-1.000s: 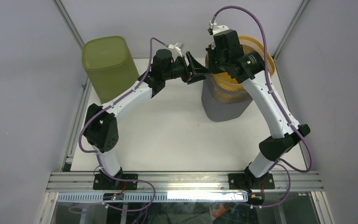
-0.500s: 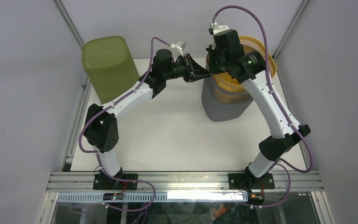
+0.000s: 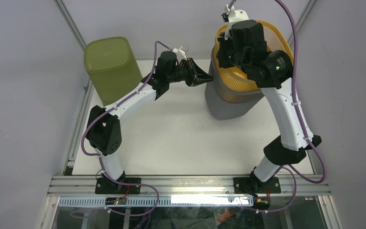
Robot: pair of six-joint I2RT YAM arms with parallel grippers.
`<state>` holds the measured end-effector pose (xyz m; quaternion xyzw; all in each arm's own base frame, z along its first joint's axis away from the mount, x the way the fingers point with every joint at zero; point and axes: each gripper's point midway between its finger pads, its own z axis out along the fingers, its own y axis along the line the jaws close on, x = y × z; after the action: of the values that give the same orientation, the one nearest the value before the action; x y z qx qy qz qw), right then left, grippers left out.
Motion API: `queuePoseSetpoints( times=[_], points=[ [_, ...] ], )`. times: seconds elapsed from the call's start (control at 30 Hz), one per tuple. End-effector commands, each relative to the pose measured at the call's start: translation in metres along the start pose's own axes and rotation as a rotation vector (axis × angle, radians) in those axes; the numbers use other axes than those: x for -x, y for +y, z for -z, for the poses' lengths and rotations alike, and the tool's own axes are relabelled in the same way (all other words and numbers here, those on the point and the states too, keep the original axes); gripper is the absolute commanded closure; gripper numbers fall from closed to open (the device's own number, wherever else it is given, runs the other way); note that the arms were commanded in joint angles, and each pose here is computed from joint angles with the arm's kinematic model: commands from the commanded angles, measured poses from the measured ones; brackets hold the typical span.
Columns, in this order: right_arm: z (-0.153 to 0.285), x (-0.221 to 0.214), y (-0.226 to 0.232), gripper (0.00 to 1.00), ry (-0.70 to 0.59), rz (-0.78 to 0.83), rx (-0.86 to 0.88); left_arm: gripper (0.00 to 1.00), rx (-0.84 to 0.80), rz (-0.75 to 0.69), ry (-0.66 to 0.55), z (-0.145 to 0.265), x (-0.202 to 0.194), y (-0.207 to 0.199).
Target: Turn the large container upside down
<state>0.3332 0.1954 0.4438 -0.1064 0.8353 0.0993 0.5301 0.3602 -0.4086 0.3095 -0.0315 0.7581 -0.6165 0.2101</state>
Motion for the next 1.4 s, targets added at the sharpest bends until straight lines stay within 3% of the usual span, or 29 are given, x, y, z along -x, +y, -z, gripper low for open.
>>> queuePoseSetpoints(
  times=[0.0, 0.23, 0.37, 0.5, 0.7, 0.97, 1.2, 1.37],
  points=[
    [0.042, 0.087, 0.046, 1.00, -0.339, -0.093, 0.229, 0.86, 0.015, -0.004, 0.012, -0.008, -0.010, 0.002],
    [0.018, 0.064, 0.033, 1.00, -0.278, -0.065, 0.126, 0.76, 0.020, -0.060, -0.032, 0.004, 0.001, -0.009],
    [0.030, 0.076, 0.028, 1.00, -0.319, -0.061, 0.118, 0.73, 0.021, -0.065, -0.041, 0.008, 0.004, -0.010],
    [0.064, 0.102, 0.023, 1.00, -0.434, -0.066, 0.146, 0.72, 0.033, -0.069, -0.051, 0.012, 0.009, -0.007],
    [0.132, 0.144, 0.015, 1.00, -0.704, -0.092, 0.227, 0.71, 0.037, -0.073, -0.055, 0.013, 0.012, -0.005],
    [0.178, 0.174, -0.001, 1.00, -0.863, -0.093, 0.210, 0.70, 0.053, -0.105, -0.082, 0.022, 0.021, -0.007],
    [0.221, 0.178, -0.036, 1.00, -1.029, -0.153, 0.113, 0.61, 0.062, -0.197, -0.139, 0.044, 0.042, -0.024],
    [0.235, 0.170, -0.067, 1.00, -1.089, -0.215, -0.014, 0.50, 0.046, -0.373, -0.187, 0.062, 0.052, -0.055]
  ],
)
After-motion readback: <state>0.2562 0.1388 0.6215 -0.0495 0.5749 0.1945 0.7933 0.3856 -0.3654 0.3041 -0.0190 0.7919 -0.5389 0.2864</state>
